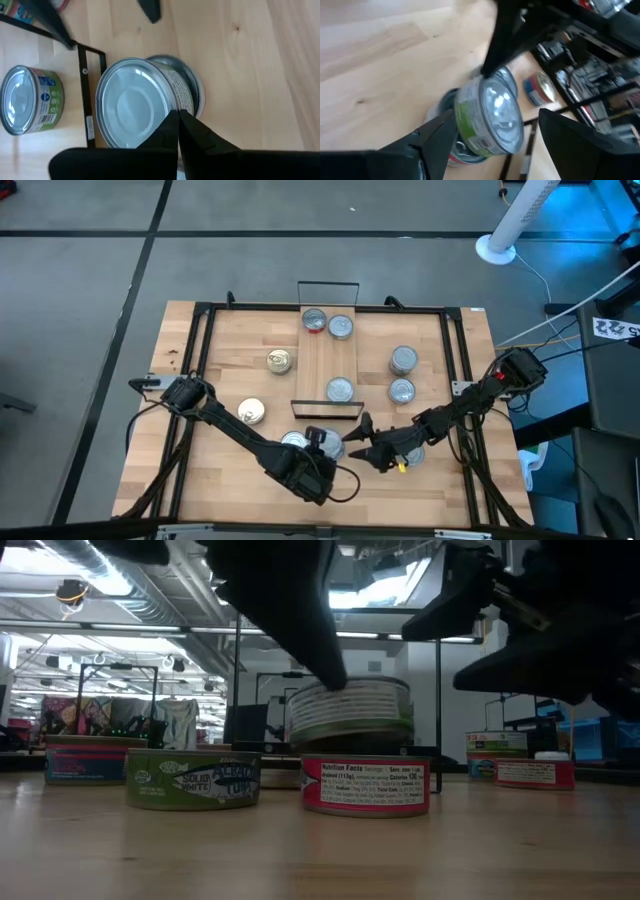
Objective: Stack canned seafood by type on shelf
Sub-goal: Stack the green tuna can on top of the other green tuna can on the shelf
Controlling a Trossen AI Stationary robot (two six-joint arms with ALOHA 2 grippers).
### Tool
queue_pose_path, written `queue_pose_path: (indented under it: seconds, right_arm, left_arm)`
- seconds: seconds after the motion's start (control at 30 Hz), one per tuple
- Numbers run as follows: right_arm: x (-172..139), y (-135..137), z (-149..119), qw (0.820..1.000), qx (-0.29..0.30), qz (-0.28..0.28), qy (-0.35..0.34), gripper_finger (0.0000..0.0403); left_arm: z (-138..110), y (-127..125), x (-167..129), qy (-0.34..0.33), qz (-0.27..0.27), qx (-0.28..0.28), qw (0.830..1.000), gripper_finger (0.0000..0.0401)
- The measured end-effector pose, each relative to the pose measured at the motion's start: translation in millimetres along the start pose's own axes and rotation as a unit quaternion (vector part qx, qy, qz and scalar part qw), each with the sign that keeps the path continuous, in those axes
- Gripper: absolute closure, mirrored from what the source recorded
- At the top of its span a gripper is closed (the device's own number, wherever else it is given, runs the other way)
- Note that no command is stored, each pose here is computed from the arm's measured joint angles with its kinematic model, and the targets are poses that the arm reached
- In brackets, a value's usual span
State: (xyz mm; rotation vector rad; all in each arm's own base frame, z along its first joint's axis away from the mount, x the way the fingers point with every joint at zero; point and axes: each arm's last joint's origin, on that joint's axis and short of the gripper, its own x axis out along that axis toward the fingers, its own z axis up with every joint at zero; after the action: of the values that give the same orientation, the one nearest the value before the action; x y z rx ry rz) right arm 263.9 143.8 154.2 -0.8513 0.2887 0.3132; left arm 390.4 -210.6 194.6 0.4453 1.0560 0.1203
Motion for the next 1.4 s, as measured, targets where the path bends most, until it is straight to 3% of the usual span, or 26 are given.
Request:
queue_pose_path:
  seconds: [0.47, 0.7, 0.97, 1.2, 1.4]
  right_arm:
    - [-4, 12, 5, 0.999, -0.041, 0.028, -0.003, 0.0117]
    - [-9, 19, 10, 0.998, -0.056, -0.003, 0.019, 0.0117]
    - [1, 35, 4, 0.996, -0.079, 0.016, 0.038, 0.0117]
    - [17, 37, 5, 0.992, -0.087, -0.031, 0.086, 0.0117]
    - [21, 37, 7, 0.992, -0.087, -0.035, 0.089, 0.0138]
  left_arm:
    - [7, -1, 0, -0.032, -0.007, -0.034, 0.999, 0.0401]
    - [13, 1, 1, -0.057, -0.01, -0.056, 0.997, 0.0401]
    - [15, 4, 2, -0.063, -0.01, -0.065, 0.996, 0.0401]
    - [18, 4, 2, -0.075, -0.014, -0.078, 0.994, 0.0401]
    - [19, 4, 2, -0.078, -0.016, -0.08, 0.994, 0.0401]
